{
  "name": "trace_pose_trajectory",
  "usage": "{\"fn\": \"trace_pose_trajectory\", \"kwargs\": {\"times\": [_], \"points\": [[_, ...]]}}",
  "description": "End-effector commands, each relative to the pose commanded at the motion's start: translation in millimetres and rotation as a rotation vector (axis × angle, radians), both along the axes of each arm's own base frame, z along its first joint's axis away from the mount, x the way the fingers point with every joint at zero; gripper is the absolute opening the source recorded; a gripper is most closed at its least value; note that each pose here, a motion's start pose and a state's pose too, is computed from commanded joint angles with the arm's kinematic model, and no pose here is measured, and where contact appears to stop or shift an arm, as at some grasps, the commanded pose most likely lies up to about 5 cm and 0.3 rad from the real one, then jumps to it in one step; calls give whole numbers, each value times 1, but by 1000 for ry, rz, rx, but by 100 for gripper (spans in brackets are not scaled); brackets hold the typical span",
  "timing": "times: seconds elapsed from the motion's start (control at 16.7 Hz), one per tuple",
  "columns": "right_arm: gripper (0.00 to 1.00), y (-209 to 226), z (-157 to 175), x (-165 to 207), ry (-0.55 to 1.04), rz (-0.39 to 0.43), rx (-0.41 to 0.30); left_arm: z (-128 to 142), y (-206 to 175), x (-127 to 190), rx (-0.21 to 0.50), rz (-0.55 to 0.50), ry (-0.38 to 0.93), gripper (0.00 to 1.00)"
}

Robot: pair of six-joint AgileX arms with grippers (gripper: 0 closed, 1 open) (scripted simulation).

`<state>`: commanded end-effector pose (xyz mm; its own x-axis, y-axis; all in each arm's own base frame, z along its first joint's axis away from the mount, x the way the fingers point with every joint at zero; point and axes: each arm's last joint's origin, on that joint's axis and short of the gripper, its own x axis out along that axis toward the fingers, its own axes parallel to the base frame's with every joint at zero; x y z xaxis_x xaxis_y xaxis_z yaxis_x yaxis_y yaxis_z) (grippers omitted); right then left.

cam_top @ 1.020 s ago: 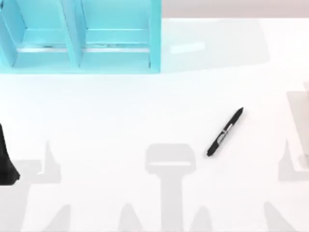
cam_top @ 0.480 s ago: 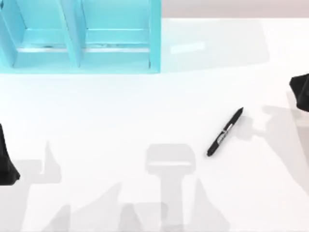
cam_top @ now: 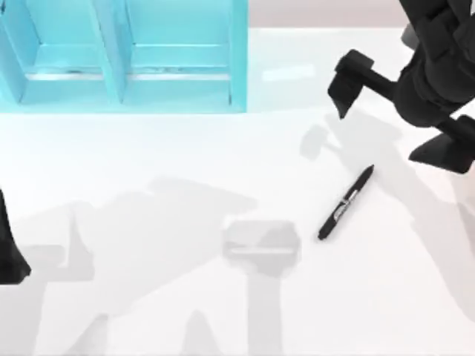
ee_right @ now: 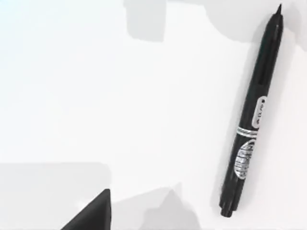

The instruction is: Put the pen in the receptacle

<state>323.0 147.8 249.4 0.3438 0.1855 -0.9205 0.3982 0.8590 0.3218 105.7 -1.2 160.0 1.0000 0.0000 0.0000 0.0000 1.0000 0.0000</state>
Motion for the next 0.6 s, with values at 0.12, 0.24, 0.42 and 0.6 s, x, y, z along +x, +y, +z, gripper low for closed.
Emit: {"fn": "trace_pose_trajectory", "kwargs": {"times": [0.12, 0.24, 0.42, 0.6], "points": [[100, 10, -23, 24, 122, -54, -27, 0, 0, 0, 0, 0, 0, 100], [100, 14, -43, 41, 221, -101, -55, 0, 0, 0, 0, 0, 0, 100], [100, 15, -61, 55, 307, -146, -83, 0, 0, 0, 0, 0, 0, 100], [100, 15, -64, 56, 318, -152, -87, 0, 0, 0, 0, 0, 0, 100]]}}
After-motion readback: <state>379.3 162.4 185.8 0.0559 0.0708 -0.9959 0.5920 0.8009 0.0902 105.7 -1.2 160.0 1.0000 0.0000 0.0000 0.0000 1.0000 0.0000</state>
